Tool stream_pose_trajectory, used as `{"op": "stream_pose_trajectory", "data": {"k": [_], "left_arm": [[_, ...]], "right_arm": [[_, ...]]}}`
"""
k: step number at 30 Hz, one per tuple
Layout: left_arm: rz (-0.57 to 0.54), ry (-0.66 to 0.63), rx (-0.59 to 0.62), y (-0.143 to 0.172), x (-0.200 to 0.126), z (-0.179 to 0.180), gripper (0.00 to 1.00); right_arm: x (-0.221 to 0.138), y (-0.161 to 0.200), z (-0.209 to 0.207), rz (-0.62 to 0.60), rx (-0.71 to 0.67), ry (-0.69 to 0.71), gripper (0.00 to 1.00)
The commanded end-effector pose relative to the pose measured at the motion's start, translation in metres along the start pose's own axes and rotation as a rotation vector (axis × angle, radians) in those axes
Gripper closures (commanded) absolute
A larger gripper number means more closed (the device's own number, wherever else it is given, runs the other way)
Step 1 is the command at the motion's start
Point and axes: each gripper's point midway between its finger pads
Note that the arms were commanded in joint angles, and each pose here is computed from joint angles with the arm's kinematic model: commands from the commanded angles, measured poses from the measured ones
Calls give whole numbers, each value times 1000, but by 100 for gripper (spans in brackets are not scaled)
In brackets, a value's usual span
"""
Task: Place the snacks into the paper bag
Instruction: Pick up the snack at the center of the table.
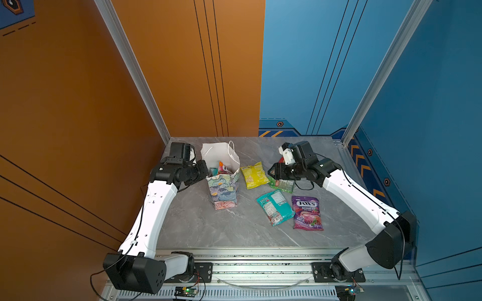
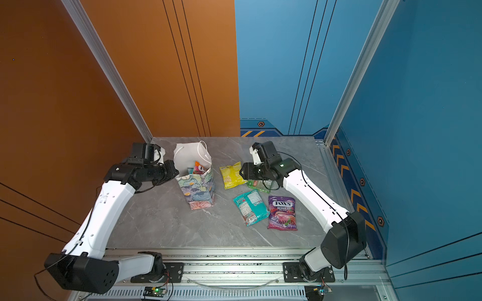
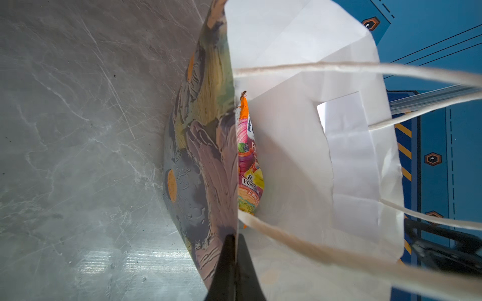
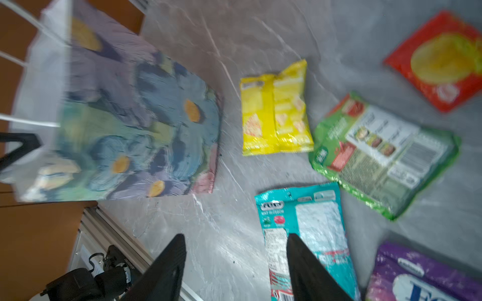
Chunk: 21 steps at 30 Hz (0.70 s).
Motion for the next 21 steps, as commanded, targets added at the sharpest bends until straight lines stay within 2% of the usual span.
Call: {"op": "stream_pose_trajectory", "data": {"k": [1,11,18,21], "left_arm": [[1,28,-8,2,-4,-2,100],[-1,32,-14,2,-5,-1,100],[5,32,-17,3,-4,-1,100],[5,32,-17,4,-5,0,100]], "right_arm": [[11,20,-10,32,48,-55,31],[51,80,-65,207,115,51,26],[64,100,-94,234,150,142,24],[69,107,-102,233,180,140,24]]}}
Point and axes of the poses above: each gripper's point midway between its finger pads, its own x axis out along the fingers, its own z axis along the line the jaws close on, y = z × x, and after that the axes turned 11 degrees about -x, right-handed
